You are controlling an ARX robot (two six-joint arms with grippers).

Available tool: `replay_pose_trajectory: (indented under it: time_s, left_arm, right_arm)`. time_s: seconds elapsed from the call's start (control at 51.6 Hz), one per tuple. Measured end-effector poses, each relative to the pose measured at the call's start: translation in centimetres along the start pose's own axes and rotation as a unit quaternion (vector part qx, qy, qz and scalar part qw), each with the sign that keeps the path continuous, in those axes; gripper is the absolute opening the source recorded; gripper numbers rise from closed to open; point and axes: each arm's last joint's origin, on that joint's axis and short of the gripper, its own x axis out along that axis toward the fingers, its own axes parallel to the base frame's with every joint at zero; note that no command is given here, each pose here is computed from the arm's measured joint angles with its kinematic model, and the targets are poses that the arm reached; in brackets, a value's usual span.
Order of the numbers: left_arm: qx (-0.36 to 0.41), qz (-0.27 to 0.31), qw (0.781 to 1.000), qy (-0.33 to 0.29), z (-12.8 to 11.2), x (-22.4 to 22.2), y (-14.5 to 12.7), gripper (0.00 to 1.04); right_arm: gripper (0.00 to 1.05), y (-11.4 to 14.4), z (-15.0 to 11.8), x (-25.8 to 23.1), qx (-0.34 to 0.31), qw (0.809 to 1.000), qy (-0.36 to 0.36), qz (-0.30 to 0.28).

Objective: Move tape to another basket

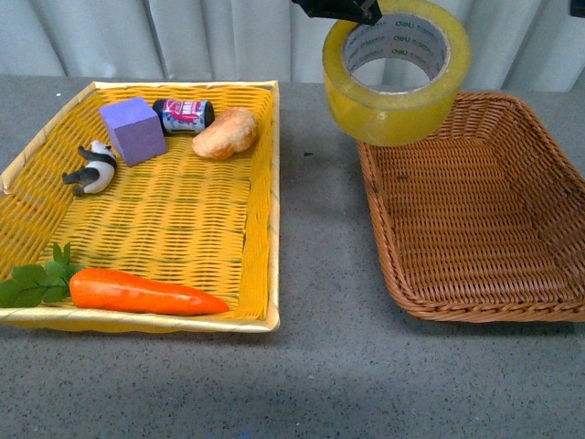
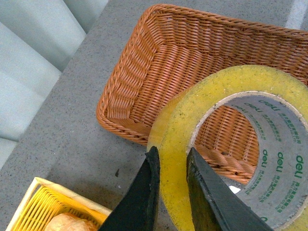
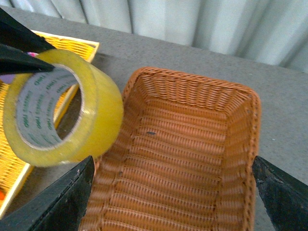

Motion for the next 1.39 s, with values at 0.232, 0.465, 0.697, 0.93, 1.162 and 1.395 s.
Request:
replay_pose_trajectory:
  time_s: [0.232,0.465,0.697,0.93,1.162,1.395]
  left_arm:
    - [0.0,-0.001,1.0,0.0,0.0,0.0,-0.1,0.13]
    - [0.0,0.0,1.0,0.0,0.0,0.0,0.0,0.13]
    - [0.0,0.0,1.0,0.0,0.0,0.0,0.0,0.13]
    - [0.0,0.0,1.0,0.0,0.0,0.0,0.0,0.13]
    - [0.001,0.0,1.0,0.0,0.0,0.0,0.0,0.13]
    - [-0.002,-0.004,1.0,-0.006,0.3,0.0,-0.1,0.13]
  right_arm:
    - [0.96,1.5,2.2,3.6,0.01,0.998,0.049,0.027]
    - [0.96,2.2,2.3,6.9,0.001,0.995,0.096,0.023]
    - [0.96,2.4,2.7,8.7,-0.001,0.994,0.106,0.027]
    - [0.84,2.8,2.7,9.5,-0.003,0.993,0.112,0.024]
    - [0.45,3.6,2.9,9.6,-0.004,0.993,0.114,0.032]
    - [0.15,3.9,2.6,10.0,0.009,0.992,0.126,0.027]
